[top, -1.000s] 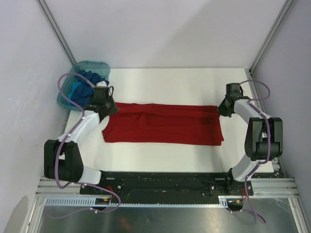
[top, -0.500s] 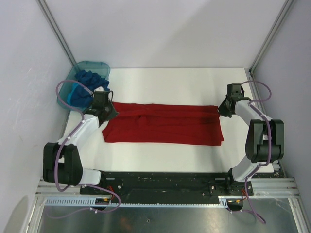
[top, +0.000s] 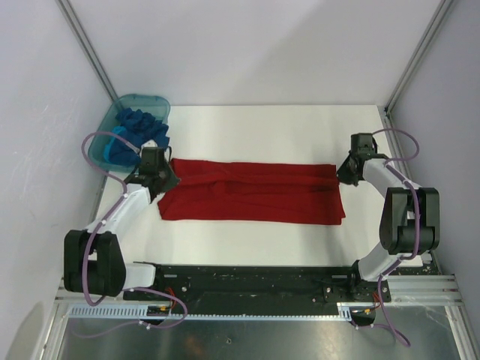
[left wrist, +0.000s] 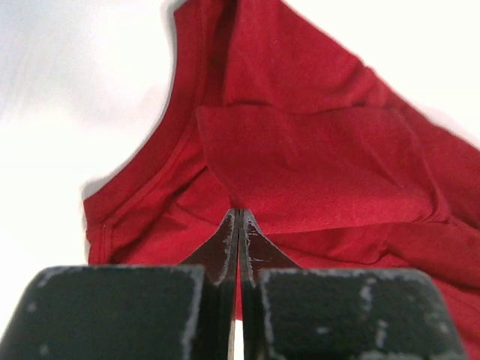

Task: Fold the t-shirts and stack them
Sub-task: Fold the other side of the tshirt into a rectangle

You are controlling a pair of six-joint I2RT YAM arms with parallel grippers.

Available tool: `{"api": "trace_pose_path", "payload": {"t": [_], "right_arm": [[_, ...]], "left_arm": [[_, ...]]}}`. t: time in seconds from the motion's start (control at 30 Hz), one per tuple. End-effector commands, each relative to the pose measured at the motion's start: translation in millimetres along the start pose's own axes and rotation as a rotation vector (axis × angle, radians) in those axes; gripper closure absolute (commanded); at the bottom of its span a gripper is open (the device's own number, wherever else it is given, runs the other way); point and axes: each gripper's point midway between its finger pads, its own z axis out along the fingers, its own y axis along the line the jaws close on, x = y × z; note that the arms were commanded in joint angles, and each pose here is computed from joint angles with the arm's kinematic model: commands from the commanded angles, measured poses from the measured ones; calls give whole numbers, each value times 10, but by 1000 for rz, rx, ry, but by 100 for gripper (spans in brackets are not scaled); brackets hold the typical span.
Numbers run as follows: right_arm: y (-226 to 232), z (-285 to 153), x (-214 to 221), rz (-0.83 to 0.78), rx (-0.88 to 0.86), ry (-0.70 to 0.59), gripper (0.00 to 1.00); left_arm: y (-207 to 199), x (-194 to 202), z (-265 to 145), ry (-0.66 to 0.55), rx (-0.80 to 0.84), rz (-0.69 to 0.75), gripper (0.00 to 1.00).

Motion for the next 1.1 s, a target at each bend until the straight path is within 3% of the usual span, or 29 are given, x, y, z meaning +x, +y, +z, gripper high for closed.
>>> {"api": "trace_pose_path", "payload": {"t": [0.0, 0.07, 0.13, 0.23, 0.37, 0.53, 0.63, 0.87, 1.07], "right_arm": [[-142, 19, 127, 29, 16, 22, 100], [-175, 53, 194, 36, 13, 44, 96], [-183, 41, 209, 37, 10, 47, 83], [-142, -78, 107, 33, -13, 4, 67], [-40, -248, -51, 14, -38, -74, 65], [492, -322, 70, -96, -115, -109, 69], [927, -266, 246, -171, -185, -91, 70], [1807, -109, 763, -297, -334, -33, 72], [2095, 50, 1168, -351, -364, 36, 74]], "left_arm": [[97, 224, 76, 61, -22, -50, 100], [128, 340, 118, 97, -30, -67, 100], [148, 416, 150, 122, -36, -79, 98], [120, 433, 165, 139, -23, -70, 86], [32, 306, 109, 112, 17, -30, 64], [-144, 115, 4, 69, 89, 41, 55], [-360, 128, 19, 105, 160, 82, 55], [-919, 270, 261, 175, 224, 146, 67], [-1187, 529, 535, 246, 231, 146, 79]]}}
